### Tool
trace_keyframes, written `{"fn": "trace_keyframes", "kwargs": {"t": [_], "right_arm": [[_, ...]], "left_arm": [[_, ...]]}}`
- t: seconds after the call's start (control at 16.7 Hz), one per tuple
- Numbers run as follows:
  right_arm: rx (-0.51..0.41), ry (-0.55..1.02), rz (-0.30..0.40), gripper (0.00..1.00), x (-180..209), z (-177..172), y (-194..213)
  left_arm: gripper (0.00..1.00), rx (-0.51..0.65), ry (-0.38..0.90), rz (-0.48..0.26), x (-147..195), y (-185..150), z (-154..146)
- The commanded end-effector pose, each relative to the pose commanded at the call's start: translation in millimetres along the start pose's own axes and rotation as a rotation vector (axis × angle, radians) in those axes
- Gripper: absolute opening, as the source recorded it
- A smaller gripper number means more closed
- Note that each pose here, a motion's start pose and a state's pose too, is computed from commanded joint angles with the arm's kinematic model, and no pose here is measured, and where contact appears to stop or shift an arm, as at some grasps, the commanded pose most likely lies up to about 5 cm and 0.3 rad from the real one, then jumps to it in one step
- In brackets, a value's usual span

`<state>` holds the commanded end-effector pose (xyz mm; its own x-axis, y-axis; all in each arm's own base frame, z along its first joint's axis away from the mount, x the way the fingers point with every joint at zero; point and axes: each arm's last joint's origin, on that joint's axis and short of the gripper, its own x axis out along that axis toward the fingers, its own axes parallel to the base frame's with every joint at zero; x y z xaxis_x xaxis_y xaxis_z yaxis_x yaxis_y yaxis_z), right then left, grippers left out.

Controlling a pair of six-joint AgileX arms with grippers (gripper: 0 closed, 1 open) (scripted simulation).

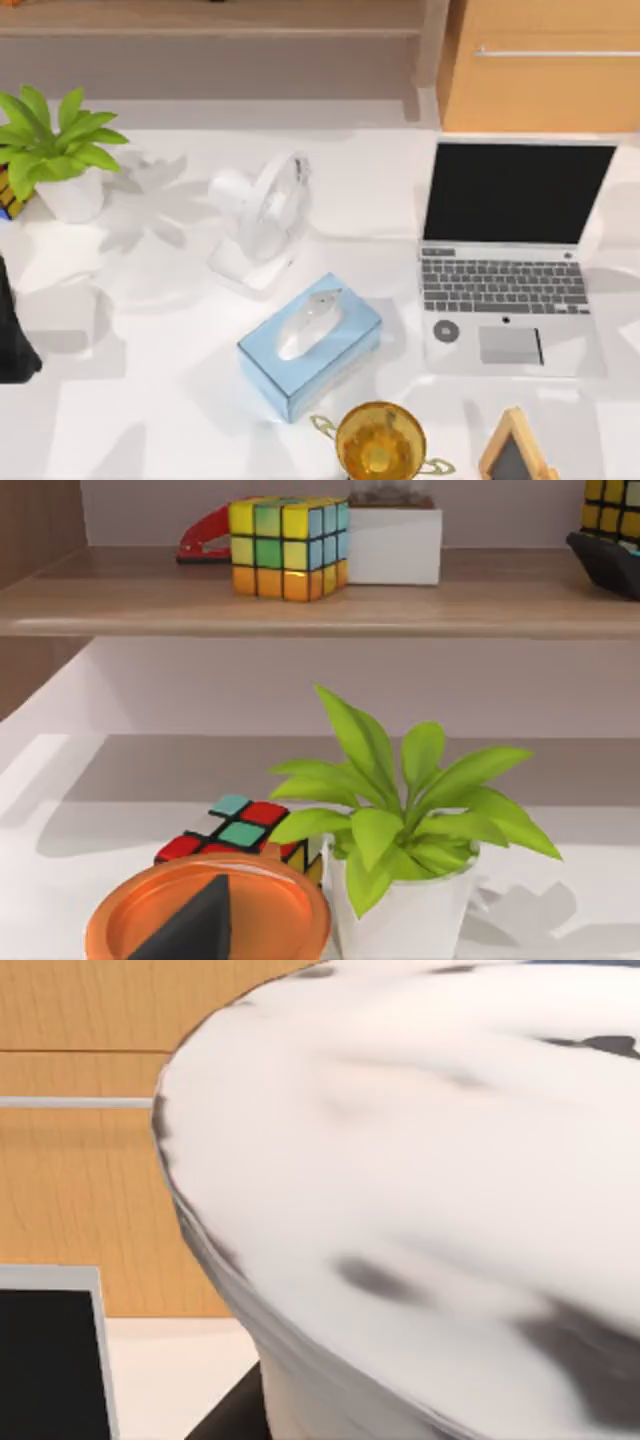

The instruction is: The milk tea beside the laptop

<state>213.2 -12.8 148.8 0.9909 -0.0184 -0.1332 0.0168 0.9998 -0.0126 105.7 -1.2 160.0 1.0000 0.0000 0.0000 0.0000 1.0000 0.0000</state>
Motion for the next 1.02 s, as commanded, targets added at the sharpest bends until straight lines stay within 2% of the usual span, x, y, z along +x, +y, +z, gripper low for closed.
{"fn": "trace_keyframes", "kwargs": {"t": [0.36, 1.02], "right_arm": [[0.007, 0.068, -0.002, 0.0, -14.8, -14.3, 12.5], [0.007, 0.034, -0.006, 0.0, -11.2, -13.5, 11.8]], "left_arm": [[1.0, 0.0, 0.0, 0.0, 0.0, 0.0, 0.0], [1.0, 0.0, 0.0, 0.0, 0.0, 0.0, 0.0]]}}
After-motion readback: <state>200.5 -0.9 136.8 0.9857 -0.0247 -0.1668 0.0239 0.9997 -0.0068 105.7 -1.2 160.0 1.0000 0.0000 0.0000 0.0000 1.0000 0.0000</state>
